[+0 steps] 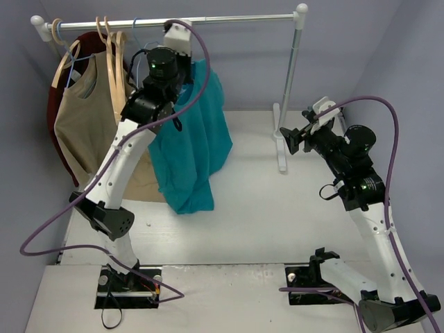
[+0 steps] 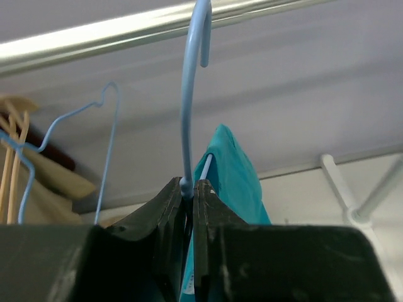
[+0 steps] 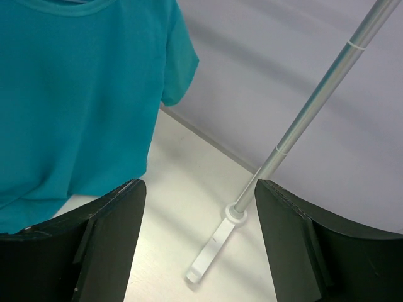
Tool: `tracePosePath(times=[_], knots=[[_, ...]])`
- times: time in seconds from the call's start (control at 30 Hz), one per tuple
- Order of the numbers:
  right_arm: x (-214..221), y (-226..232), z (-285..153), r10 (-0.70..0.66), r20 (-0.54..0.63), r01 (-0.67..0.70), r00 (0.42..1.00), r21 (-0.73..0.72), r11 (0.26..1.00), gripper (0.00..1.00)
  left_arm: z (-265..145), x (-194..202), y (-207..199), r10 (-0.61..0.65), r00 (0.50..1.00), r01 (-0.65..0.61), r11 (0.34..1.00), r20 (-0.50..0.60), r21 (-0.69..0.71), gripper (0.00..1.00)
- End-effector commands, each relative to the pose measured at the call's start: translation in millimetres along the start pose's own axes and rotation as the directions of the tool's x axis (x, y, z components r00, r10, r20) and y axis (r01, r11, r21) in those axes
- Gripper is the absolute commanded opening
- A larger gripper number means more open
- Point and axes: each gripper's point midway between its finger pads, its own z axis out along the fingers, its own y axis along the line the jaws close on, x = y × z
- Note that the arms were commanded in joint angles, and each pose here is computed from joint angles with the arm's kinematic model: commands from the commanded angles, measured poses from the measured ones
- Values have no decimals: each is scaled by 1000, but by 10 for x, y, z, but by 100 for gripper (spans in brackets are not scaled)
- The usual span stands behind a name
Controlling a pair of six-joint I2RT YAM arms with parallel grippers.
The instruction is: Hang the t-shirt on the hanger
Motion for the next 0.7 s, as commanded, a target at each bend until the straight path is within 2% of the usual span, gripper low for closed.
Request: tracePosePath(times=[0.0,0.3,0.53,0.67], knots=[[-305,-27,-47,-33,113,32,993,7,999,71,47,-525,445,-172,967,183,982,187,-43,0],[-260,64,-61,-22,123,26,992,-29,999,70,201,-660,498,-215,943,204,976,253,71,0],[-179,124,-53,-24,119,30,993,-54,998,70,213,-836,576,-240,921,223,971,308,92,0],[-132,157,-35,-14,118,22,993,-66,998,70,350,-795,613,-234,922,220,972,310,81,0]])
